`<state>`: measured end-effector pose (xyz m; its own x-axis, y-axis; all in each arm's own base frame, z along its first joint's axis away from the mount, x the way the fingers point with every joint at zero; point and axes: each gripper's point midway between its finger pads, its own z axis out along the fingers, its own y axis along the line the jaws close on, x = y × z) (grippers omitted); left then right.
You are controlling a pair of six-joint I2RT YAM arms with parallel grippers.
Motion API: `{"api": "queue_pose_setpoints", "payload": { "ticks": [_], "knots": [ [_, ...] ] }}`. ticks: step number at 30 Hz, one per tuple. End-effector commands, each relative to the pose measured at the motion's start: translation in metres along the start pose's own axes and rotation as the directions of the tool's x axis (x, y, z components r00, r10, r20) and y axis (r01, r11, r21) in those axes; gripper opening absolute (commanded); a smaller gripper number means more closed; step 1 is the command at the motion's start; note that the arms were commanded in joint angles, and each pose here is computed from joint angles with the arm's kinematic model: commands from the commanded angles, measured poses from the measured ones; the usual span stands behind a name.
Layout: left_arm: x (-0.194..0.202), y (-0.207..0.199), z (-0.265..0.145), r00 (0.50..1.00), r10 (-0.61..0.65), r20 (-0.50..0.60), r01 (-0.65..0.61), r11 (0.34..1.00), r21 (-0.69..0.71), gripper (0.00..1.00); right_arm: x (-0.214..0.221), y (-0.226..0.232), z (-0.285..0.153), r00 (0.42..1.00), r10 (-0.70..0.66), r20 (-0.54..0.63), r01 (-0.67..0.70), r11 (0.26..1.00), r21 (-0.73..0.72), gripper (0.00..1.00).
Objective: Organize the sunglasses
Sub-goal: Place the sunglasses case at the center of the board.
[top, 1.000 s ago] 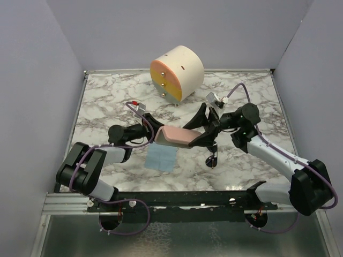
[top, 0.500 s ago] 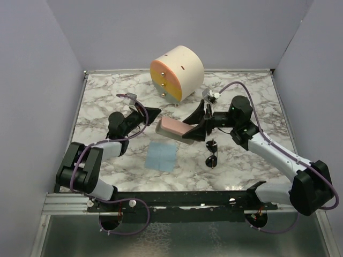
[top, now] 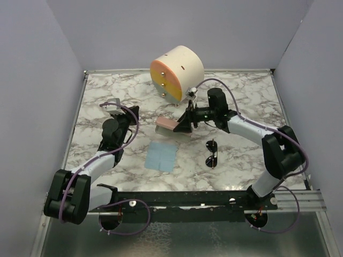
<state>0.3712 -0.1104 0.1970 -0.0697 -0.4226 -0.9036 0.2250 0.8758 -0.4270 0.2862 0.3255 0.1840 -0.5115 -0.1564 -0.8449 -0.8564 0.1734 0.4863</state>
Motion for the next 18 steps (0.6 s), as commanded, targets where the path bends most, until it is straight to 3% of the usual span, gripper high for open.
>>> {"api": "queue_pose_setpoints", "payload": {
  "ticks": [1, 10, 18],
  "knots": [
    [-0.002, 0.014, -0.003, 1.000, 0.013, 0.015, -0.012, 0.997, -0.074, 0.21, -0.002, -0.032, 0.005, 1.000, 0.015, -0.014, -0.015, 0.999, 0.041, 0.01],
    [-0.001, 0.012, -0.004, 1.000, 0.006, 0.012, -0.005, 0.998, -0.065, 0.21, 0.027, -0.102, 0.001, 0.974, 0.219, -0.055, -0.213, 0.973, 0.091, 0.01],
    [0.004, 0.013, 0.000, 1.000, -0.002, -0.007, 0.002, 0.998, -0.066, 0.21, 0.050, -0.116, 0.002, 0.947, 0.309, -0.090, -0.305, 0.951, 0.048, 0.01]
  ]
}}
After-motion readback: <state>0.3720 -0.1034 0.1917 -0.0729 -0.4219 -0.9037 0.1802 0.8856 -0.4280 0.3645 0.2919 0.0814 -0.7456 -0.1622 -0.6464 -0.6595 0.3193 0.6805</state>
